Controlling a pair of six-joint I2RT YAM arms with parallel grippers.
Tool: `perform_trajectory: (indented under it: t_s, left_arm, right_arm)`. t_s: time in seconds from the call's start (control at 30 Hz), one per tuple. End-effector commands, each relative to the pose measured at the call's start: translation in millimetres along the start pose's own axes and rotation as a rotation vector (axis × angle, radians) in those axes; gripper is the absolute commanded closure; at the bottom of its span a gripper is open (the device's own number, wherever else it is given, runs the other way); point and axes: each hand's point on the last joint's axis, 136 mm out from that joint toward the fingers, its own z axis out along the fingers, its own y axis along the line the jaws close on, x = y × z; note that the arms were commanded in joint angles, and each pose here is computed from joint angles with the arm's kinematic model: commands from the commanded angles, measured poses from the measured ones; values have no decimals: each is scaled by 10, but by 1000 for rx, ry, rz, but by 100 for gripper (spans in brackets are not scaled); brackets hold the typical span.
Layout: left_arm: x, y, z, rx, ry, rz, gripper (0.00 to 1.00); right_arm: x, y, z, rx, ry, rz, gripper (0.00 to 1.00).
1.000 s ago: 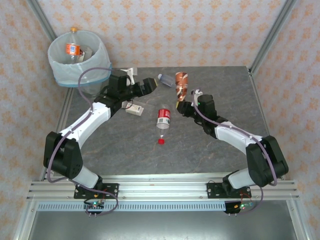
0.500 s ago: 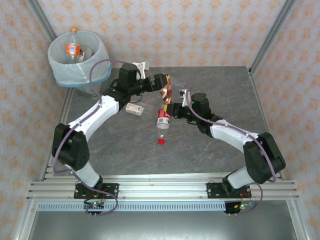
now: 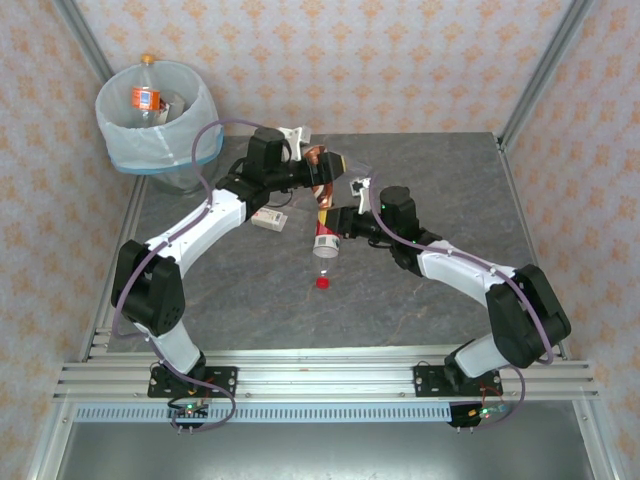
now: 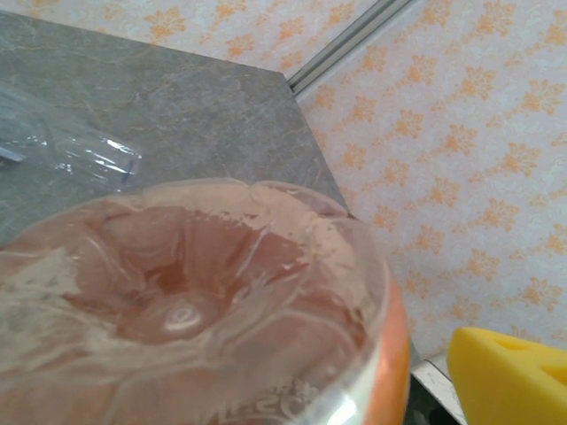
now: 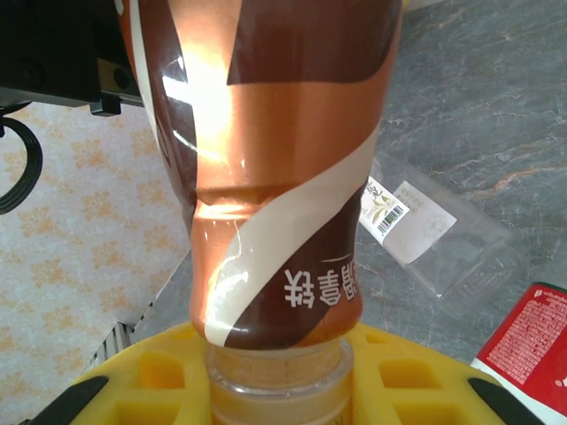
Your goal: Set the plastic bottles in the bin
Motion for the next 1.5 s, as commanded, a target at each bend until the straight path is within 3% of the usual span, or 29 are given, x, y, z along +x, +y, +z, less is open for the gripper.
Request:
perform_trajectory:
  t_s: [0.0,0.17,0.37,0.57,1.03,1.2,1.47]
  left_arm:
    - [-101,-186,-89,53,-36,46,14]
    - [-104,-186,-98,50,-39,46,28]
    - [-110,-157,-111,34,-48,34,31]
    - [-139,-102,-117,2,-66,29,40]
    - [-177,18,-178,-93,-80,33,46]
    - [-193,75,-185,-122,-93,26,47]
    - [-229,152,-215,-161,-115,22,46]
  right_arm:
    - [-255,267,-14,-80,-66,-60,100]
    - [-243,255,-12,-77,-64,-53,100]
    - [-225,210,-10,-59,-67,-43,100]
    - [-206,213,-2,-57,-47,-45,96]
    - [-202,208,-24,-27,-17,-75,53]
    - [-192,202,-86,5,-4,-116,33]
    - [-172,178,-239,78,15,-199,20]
